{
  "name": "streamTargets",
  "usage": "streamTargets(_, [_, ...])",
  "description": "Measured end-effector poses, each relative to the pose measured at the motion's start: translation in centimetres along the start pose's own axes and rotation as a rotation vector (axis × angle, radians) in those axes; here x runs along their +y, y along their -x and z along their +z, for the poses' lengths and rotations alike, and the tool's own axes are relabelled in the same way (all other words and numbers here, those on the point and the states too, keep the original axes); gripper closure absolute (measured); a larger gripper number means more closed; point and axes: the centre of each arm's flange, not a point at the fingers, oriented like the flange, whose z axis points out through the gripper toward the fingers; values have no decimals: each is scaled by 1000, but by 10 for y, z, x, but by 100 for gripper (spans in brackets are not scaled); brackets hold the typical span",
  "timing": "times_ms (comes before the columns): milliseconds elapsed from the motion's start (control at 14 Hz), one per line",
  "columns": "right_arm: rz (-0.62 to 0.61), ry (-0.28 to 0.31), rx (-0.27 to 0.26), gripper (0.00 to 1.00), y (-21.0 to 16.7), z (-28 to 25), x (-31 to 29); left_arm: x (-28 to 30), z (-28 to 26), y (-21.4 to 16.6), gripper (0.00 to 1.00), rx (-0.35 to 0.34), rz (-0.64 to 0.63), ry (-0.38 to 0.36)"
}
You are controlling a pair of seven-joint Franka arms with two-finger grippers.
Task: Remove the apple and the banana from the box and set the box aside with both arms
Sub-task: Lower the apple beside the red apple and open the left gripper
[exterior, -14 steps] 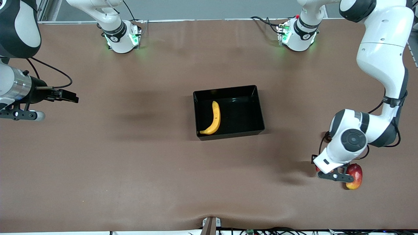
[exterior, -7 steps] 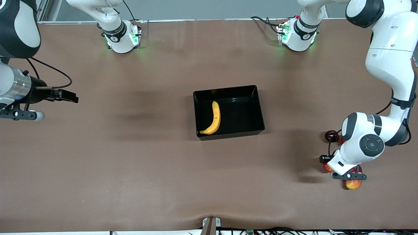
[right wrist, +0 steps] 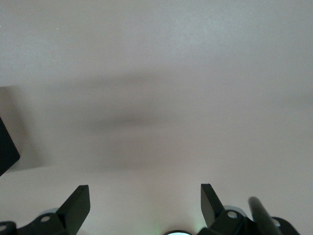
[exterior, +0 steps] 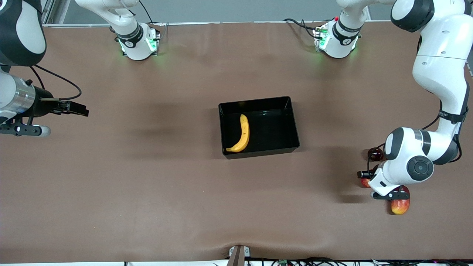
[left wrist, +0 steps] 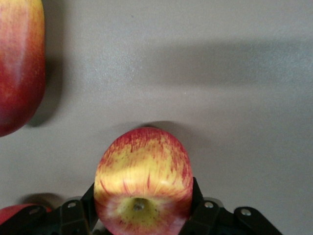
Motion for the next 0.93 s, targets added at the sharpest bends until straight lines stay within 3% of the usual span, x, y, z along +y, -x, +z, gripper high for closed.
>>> streamTargets(214, [2, 0, 0, 0, 0, 0, 1, 0, 0, 0, 30, -1, 0, 0])
streamTargets(500, [4, 0, 0, 0, 0, 0, 2, 2, -19, -5, 0, 31, 16, 4])
streamTargets(714, [5, -1, 0, 0, 0, 0, 3, 24, -71, -5, 0, 75, 45, 15])
streamTargets(929, [6, 0, 6, 0, -3, 0, 4, 53, -121, 8, 0, 68, 75, 26])
